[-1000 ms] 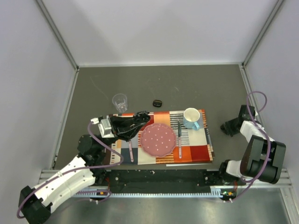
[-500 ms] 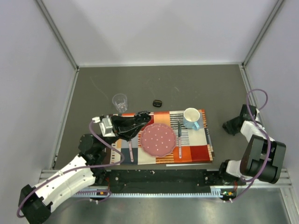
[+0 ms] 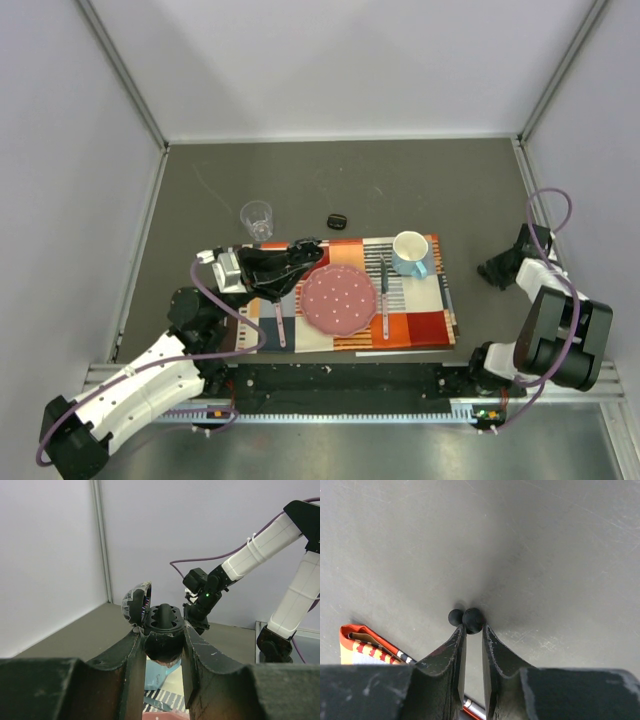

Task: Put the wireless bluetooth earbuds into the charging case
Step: Pick up the earbud from the center of the board.

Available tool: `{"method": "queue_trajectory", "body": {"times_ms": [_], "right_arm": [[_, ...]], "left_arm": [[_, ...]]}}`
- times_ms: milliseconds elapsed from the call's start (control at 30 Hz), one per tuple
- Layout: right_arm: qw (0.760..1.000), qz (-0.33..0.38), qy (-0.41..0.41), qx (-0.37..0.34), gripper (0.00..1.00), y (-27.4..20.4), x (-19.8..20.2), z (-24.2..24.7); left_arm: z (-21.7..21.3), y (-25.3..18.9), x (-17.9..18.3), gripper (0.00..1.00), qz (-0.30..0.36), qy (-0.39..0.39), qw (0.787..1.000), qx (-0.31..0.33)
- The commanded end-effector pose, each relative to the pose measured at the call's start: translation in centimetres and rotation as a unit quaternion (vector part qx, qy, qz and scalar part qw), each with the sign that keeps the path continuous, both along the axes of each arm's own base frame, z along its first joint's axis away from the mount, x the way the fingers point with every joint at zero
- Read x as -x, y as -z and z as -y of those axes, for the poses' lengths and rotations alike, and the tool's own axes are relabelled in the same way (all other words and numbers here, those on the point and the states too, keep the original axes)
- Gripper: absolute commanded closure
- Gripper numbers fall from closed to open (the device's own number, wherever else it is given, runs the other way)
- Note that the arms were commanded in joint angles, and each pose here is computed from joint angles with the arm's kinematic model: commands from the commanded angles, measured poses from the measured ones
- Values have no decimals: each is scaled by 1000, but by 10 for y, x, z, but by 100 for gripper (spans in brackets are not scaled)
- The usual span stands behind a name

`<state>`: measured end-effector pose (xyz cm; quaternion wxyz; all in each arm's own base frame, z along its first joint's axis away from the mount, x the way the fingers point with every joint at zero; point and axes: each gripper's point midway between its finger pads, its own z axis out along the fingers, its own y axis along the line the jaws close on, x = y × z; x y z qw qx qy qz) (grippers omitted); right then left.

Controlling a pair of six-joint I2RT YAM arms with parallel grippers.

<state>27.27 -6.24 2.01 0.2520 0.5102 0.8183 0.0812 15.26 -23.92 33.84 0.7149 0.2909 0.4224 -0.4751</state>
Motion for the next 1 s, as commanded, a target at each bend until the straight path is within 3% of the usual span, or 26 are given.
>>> {"method": "queue_trajectory", "body": {"times_ms": [0,133,733,867,900,967], "right_arm": [[999,21,-2,28,87,-8,-15,16],[999,32,-21,31,100,-14,-19,15],[991,59,-117,9,100,-52,-26,-6],[992,45,-113,17,82,-48,-25,-1],[993,40,-109,20,73,-47,-24,1],[994,25,-98,34,63,-41,-22,8]], "left_arm": [[-4,-18,8,100,24,8,999,25],[-4,-18,8,100,24,6,999,26],[-6,-19,11,100,23,11,999,31],[-7,-20,12,100,24,11,999,31],[-8,-21,13,100,25,11,999,32],[-8,-20,13,100,24,10,999,31]]}}
